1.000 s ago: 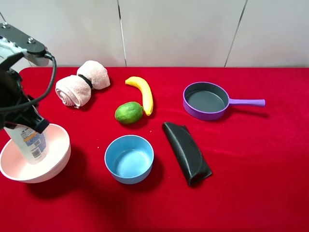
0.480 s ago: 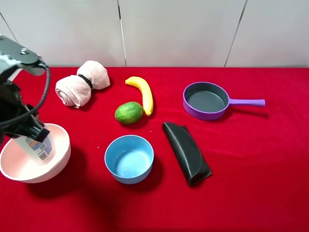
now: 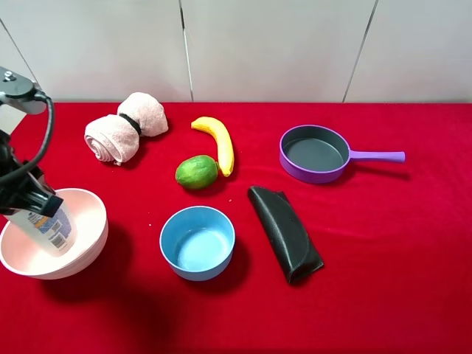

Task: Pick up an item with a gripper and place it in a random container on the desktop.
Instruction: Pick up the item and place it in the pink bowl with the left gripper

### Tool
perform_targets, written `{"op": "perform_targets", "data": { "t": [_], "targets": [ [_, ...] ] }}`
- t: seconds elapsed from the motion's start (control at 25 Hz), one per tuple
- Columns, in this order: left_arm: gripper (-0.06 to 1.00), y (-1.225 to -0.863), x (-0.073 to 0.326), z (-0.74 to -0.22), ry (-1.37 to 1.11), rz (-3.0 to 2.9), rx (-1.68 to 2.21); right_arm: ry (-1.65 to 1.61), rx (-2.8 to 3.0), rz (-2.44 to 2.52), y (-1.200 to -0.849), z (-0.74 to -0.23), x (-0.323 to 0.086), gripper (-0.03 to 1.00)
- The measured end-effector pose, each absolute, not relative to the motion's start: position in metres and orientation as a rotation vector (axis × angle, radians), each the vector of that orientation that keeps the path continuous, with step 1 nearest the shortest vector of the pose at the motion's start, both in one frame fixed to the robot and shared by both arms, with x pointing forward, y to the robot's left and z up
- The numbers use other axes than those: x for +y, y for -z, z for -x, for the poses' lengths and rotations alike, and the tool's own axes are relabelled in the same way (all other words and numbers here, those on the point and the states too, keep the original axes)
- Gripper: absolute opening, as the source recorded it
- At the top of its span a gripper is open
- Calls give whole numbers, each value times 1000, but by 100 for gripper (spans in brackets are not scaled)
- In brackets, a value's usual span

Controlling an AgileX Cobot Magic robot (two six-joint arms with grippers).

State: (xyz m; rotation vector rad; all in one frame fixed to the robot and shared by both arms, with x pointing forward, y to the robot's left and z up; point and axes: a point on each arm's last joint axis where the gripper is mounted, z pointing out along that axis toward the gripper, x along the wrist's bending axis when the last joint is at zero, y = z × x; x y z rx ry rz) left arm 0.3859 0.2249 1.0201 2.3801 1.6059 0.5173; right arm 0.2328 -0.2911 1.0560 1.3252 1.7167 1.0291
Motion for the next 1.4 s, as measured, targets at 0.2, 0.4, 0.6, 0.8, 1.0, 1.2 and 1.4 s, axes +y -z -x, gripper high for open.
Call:
{"op": "perform_targets", "data": {
  "t": [0.2,0.4,0.6,0.8,1.0,1.2,1.4],
  "targets": [
    [38,-1011,234,-386,-518,-2357,1678,-1029,1717,-1325,-1056,-233,-291,69],
    [38,-1005,234,-387,-518,-2329,1654,-1029,1717,-1325,-1056,-233,-291,69],
    [38,-1004,232,-389,-520,-2297,1632,-1029,1717,-1325,-1056,-233,-291,69],
    [38,-1004,231,-389,-521,-2293,1628,-1029,1717,-1325,-1056,-233,-291,69],
    [38,-1004,231,-389,-520,-2290,1634,-1029,1717,-1325,-1056,-233,-291,69],
    [38,-999,233,-387,-511,-2293,1651,-1029,1717,-1325,-1056,-233,-291,69],
    [38,-997,233,-386,-507,-2290,1654,-1029,1717,-1325,-1056,-233,-291,69]
  ]
}}
